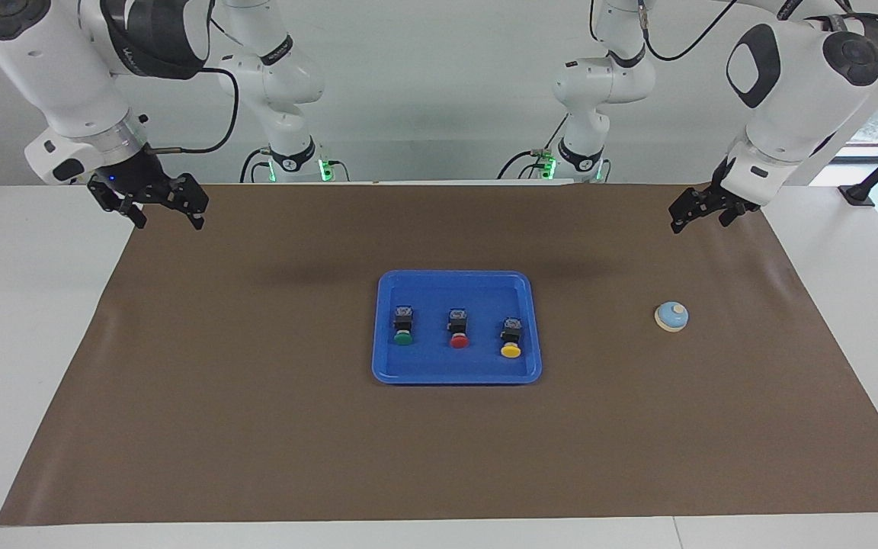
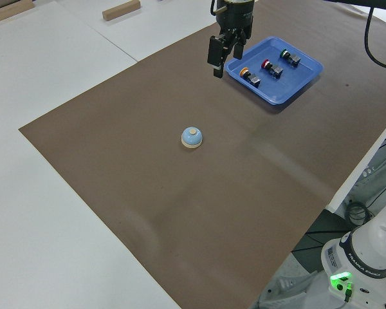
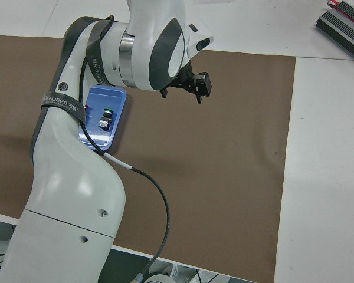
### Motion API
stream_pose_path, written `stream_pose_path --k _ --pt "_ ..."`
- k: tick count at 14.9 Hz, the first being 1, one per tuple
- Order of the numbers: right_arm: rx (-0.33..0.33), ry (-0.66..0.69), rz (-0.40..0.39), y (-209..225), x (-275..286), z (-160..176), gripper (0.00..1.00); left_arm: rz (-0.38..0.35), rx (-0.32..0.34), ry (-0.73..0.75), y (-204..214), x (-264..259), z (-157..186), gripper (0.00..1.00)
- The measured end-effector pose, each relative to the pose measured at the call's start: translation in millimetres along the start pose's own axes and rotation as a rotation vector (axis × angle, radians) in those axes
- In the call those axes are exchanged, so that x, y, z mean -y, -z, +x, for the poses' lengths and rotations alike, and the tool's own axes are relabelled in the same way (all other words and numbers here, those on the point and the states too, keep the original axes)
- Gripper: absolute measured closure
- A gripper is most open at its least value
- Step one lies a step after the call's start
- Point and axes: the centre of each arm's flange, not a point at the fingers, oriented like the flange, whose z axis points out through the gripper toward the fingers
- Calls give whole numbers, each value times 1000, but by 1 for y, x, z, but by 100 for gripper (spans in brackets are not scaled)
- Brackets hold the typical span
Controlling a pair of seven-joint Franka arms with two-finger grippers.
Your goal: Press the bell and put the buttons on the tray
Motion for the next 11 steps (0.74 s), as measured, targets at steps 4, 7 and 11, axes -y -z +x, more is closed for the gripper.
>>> stream_pose_path --k 4,7,11 --pt "0 0 0 0 0 0 0 0 -3 -1 24 0 -4 0" --pt "0 0 0 0 0 0 0 -1 -8 -2 26 -1 -3 0" --pt "0 0 0 0 0 0 0 -2 -22 -4 25 -2 1 0"
